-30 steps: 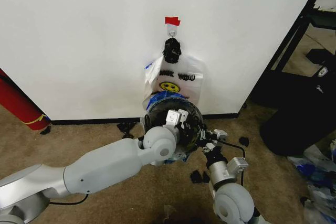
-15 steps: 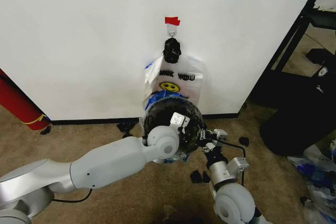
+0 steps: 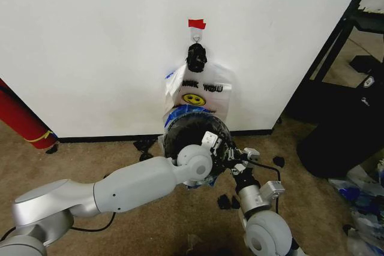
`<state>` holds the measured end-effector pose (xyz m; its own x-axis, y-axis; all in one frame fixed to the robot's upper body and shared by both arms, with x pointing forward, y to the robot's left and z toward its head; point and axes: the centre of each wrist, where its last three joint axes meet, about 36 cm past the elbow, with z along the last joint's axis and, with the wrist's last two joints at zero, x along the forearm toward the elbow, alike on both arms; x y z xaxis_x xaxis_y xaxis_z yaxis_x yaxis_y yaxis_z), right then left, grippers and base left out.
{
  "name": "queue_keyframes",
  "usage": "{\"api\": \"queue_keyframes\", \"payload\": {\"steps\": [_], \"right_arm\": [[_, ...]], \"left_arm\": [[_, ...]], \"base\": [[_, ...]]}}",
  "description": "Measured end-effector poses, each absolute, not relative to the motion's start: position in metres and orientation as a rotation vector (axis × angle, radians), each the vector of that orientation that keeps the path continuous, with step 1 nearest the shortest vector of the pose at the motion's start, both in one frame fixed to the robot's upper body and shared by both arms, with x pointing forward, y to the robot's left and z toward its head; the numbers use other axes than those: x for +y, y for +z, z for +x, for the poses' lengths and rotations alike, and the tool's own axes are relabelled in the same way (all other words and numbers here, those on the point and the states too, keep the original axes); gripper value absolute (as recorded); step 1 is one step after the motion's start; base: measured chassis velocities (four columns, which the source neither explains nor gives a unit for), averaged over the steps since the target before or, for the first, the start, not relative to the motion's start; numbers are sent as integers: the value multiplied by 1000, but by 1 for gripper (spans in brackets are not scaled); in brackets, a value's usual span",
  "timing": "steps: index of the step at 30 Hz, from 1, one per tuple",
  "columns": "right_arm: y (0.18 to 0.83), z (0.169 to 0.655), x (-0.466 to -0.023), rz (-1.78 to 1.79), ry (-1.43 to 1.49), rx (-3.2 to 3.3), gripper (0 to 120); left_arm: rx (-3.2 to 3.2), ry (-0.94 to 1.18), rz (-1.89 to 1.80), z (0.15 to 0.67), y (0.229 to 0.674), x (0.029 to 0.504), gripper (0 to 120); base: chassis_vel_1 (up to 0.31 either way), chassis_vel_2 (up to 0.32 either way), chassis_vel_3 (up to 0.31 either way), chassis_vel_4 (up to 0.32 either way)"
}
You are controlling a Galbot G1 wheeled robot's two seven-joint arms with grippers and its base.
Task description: Pick up the garbage bag from the wall and place it over the trash bin.
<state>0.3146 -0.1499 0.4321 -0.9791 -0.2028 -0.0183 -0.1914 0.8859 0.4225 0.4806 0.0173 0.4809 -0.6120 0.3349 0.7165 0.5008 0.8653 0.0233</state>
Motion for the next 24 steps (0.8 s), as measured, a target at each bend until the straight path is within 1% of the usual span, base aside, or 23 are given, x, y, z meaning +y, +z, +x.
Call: {"api": "queue_keyframes", "payload": {"steps": [6,13,18,21,24], "right_arm": [[432,317,-151,309,-676,-3026,1],[427,322,-154,290,-653,-3040,1],[427,325,-153,281,-658,-3041,1],[427,324,-152,284,-664,-3039,1],[428,321,-151,295,-673,-3036,1]], "left_arm": [[-2294,-272,-592,481,480,20,0],[-2314,-262,-603,476,503,35,0],[-2282,-317,-622,469,515,37,0],[-2253,-352,-633,465,514,35,0],[-2233,-369,-617,467,501,30,0]], "base": [[0,0,0,0],[0,0,0,0],[0,0,0,0],[0,0,0,0],[0,0,0,0]]}}
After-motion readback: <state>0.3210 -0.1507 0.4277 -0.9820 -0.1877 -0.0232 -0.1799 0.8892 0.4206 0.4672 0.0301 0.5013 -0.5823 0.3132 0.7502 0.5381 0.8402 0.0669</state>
